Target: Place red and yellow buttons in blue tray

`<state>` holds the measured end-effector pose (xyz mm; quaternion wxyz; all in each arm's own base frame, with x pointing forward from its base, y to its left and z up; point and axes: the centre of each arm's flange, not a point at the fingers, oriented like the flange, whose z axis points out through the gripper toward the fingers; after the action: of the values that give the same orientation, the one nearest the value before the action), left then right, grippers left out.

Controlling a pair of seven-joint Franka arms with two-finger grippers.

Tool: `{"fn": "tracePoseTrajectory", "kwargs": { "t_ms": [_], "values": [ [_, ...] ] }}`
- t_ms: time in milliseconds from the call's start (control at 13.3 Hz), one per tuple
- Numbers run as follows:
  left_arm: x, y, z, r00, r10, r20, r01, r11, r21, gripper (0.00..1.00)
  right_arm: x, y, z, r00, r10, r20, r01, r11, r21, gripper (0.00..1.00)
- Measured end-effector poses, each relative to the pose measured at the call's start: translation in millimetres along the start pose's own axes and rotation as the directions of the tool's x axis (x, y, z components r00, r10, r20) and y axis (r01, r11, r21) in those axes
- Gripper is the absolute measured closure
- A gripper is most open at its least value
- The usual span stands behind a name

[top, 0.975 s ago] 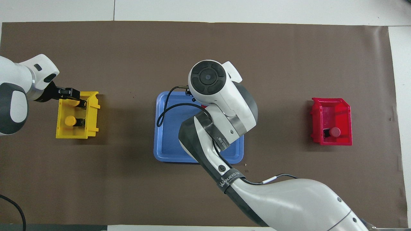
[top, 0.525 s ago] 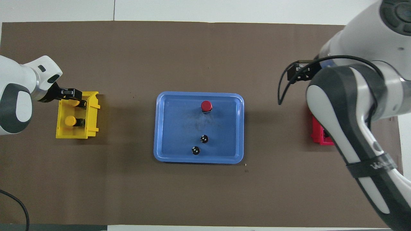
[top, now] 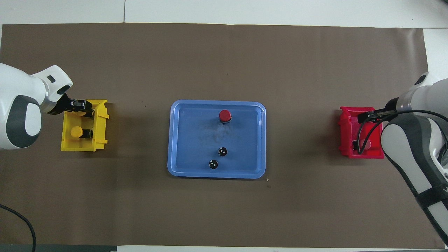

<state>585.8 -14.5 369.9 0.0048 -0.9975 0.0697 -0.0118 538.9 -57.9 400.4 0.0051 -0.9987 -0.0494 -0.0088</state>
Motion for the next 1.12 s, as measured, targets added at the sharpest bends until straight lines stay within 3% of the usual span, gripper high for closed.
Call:
{"fn": "tracePoseTrajectory", "kwargs": {
  "t_ms": [150,300,450,600,675,825,975,1125],
  "values": [
    [0,0,1,1.0,0.0,-0.001,0.0,1.0,0.0,0.59,-10,1,7,1.0,0.001,-0.004,-0.001,1.0,0.001,0.33],
    [0,0,0,1.0,0.0,0.004,0.0,1.0,0.0,0.59,-17,-2,17,1.0,-0.002,-0.003,0.002,1.0,0.002,0.35],
    [1,0,-18,0.998,0.0,0.061,0.0,1.0,-0.008,0.59,-28,-5,27,1.0,-0.004,0.021,0.004,1.0,0.008,0.35],
    [11,4,-85,0.992,0.011,0.125,-0.009,1.0,-0.017,0.59,-38,-8,35,0.999,-0.005,0.033,0.005,1.0,0.012,0.35],
    [16,19,-127,0.992,0.022,0.125,-0.02,1.0,-0.016,0.59,-42,-8,37,0.999,-0.006,0.035,0.005,1.0,0.014,0.35],
    [22,98,-167,0.996,-0.041,0.075,0.042,0.999,-0.003,0.59,-47,-9,39,0.999,-0.015,0.04,0.014,1.0,0.016,0.35],
    [12,223,-150,0.991,-0.13,0.028,0.13,0.991,-0.012,0.59,-50,-9,40,0.999,-0.023,0.042,0.022,1.0,0.018,0.35],
    [-11,318,-114,0.987,-0.159,0.024,0.159,0.987,-0.016,0.59,-50,-9,40,0.999,-0.028,0.042,0.027,0.999,0.018,0.35]
  ]
}}
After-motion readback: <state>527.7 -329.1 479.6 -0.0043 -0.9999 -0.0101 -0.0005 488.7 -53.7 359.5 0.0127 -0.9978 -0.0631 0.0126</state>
